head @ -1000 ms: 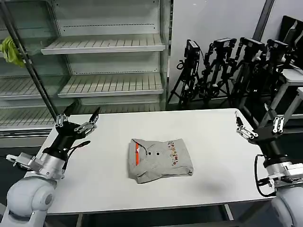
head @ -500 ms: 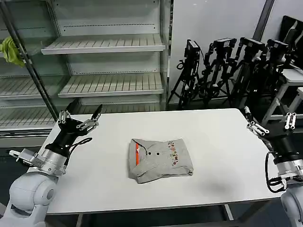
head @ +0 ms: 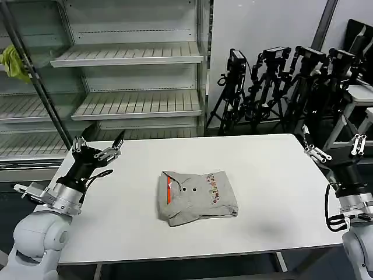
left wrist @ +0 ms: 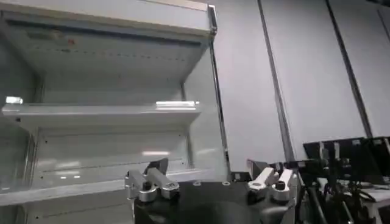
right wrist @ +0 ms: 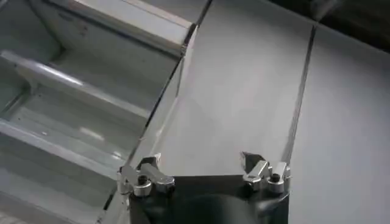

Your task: Fold and organize the clothes.

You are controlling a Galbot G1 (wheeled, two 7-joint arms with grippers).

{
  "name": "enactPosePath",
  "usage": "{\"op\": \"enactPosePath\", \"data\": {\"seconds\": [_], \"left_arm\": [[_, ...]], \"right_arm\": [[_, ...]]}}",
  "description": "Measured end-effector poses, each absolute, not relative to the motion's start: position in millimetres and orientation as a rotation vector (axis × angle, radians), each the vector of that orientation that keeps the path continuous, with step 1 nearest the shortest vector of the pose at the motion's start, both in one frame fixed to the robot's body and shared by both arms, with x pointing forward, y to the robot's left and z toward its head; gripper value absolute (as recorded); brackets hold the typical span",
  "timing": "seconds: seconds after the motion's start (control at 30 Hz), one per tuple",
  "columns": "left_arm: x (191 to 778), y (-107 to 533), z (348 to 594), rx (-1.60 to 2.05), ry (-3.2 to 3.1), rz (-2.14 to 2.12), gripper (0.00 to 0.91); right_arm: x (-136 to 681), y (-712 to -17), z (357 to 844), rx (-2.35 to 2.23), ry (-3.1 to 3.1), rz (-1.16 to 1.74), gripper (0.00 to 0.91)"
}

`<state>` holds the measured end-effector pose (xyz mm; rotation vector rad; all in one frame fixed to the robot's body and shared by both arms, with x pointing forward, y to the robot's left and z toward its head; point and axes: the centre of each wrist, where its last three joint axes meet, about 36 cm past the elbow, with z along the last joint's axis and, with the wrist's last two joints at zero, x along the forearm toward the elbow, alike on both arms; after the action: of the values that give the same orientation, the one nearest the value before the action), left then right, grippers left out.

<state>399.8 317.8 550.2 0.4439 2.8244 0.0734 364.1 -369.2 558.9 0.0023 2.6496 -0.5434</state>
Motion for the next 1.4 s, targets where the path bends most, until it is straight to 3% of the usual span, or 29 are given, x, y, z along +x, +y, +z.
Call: {"op": "enactPosePath", "data": {"seconds": [1.4], "left_arm": [[391,317,544,0.395,2.837,0.07,0.877]], "right_arm": [[375,-369,568,0.057,2.61,-0.59,0.907]]}}
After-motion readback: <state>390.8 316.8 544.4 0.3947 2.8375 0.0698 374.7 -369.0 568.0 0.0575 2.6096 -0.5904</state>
